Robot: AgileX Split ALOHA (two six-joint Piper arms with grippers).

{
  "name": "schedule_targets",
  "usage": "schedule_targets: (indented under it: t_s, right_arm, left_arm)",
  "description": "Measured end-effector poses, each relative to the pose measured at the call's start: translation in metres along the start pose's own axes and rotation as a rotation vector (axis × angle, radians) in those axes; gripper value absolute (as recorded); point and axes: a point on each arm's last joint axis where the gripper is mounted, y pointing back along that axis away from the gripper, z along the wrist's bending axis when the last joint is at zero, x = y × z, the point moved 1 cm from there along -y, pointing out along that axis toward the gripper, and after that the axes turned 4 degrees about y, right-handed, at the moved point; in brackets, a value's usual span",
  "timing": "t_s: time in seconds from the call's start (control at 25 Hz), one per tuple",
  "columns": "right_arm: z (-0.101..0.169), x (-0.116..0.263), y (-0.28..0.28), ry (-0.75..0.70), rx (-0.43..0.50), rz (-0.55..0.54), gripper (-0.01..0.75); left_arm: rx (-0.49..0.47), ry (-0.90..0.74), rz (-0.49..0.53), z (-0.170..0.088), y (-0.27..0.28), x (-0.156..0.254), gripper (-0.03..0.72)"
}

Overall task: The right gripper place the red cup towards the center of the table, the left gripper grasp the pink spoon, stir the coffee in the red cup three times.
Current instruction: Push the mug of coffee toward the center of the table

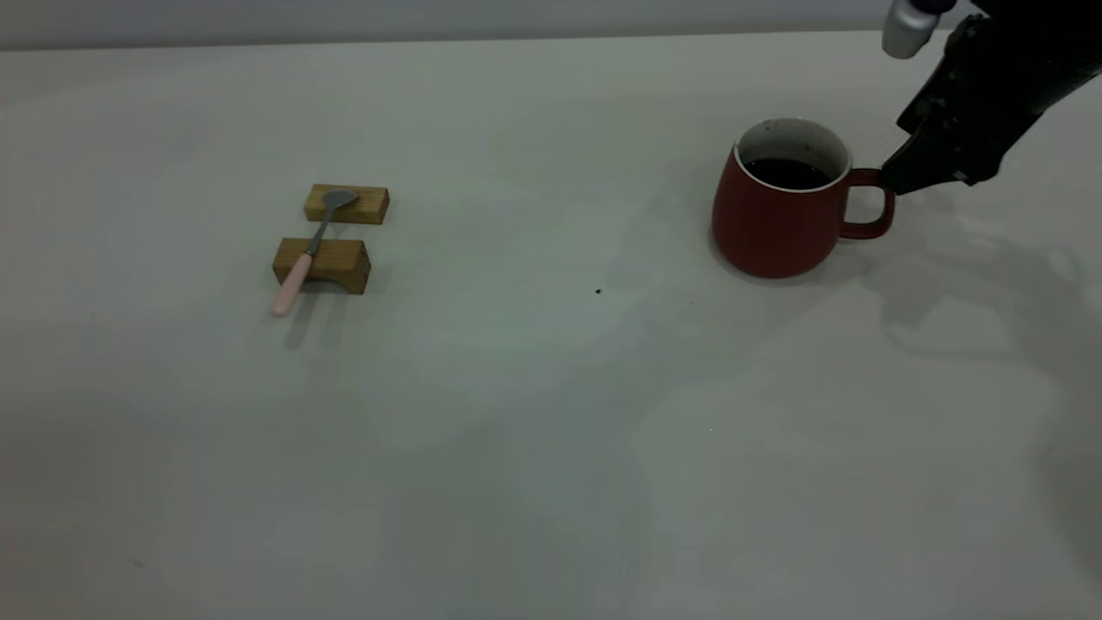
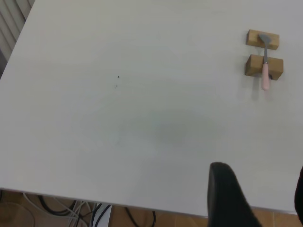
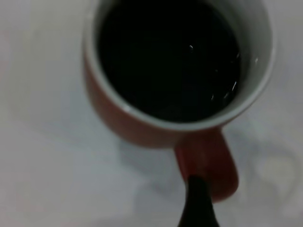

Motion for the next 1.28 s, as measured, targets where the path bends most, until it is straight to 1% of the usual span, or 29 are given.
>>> schedule_targets:
  t_s: [0.2, 0.32, 0.44, 0.52, 0.84, 1.28]
  right_arm:
    - [0.001, 0.001, -0.020, -0.013, -0.065, -0.038, 0.586]
    - [0.006, 0.003, -0.028, -0.012, -0.090, -0.035, 0.572]
    - [0.013, -0.004, -0.037, 0.011, -0.112, -0.038, 0.557]
    - [0.017, -0.015, -0.045, 0.039, -0.126, -0.048, 0.552]
    - [0.033, -0.074, -0.063, 0.136, -0.133, -0.118, 0.551]
    - [0.061, -0.131, -0.080, 0.220, -0.153, -0.195, 0.551]
  left_arm:
    - [0.000, 0.000, 0.000, 0.000, 0.000, 0.000, 0.425]
    - [0.000, 0.000, 0.000, 0.000, 0.000, 0.000, 0.425]
    - [0.000, 0.000, 0.000, 0.000, 0.000, 0.000, 0.425]
    - [0.000, 0.000, 0.000, 0.000, 0.000, 0.000, 0.425]
    - [0.000, 0.000, 0.000, 0.000, 0.000, 0.000, 0.425]
    - [0.000, 0.000, 0.000, 0.000, 0.000, 0.000, 0.425]
